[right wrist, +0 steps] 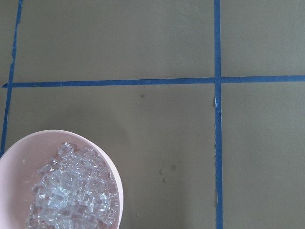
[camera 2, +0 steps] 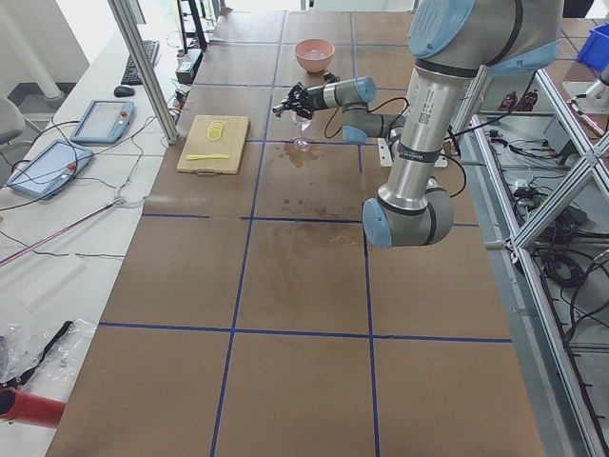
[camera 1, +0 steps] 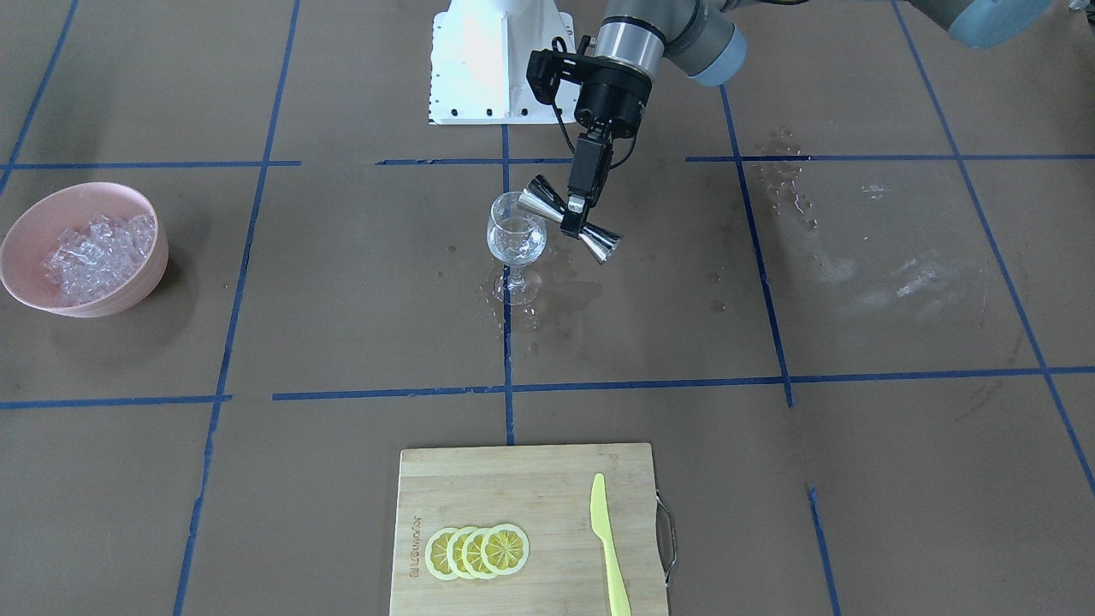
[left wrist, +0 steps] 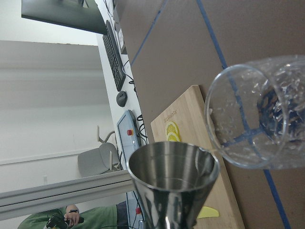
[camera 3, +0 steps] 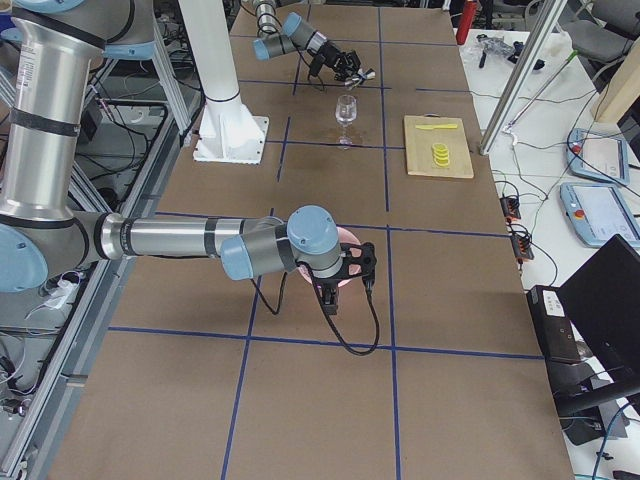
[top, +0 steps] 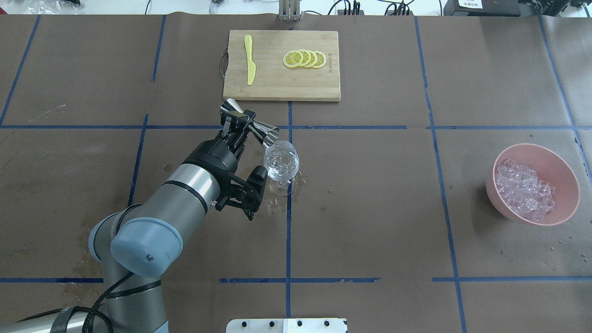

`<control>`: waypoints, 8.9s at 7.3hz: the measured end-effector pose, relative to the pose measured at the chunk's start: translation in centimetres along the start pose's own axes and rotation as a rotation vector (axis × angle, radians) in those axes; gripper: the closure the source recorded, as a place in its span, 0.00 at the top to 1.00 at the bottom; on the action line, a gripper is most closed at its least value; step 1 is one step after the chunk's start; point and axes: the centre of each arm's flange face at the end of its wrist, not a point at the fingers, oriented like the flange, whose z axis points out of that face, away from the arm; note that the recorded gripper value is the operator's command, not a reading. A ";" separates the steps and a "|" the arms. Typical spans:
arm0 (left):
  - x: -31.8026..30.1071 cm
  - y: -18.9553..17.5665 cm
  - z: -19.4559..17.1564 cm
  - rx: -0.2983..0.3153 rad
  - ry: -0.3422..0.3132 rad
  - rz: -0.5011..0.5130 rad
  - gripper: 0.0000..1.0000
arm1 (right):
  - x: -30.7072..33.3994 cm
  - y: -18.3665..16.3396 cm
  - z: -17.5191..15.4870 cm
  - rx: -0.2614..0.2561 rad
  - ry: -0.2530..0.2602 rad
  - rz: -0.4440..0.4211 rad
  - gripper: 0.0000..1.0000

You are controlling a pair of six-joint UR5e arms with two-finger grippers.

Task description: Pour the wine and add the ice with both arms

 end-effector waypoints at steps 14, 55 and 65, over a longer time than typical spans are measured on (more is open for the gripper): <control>17.7 31.9 -8.2 0.053 -0.033 -1.454 0.00 | -4.1 -0.7 -0.8 0.021 0.003 0.112 1.00; -1.5 43.0 1.8 -0.376 0.444 -1.386 1.00 | -16.2 1.0 12.4 -0.082 0.122 0.167 0.92; -1.7 43.1 1.9 -0.375 0.433 -1.392 1.00 | -18.2 0.9 16.4 -0.111 0.153 0.232 0.00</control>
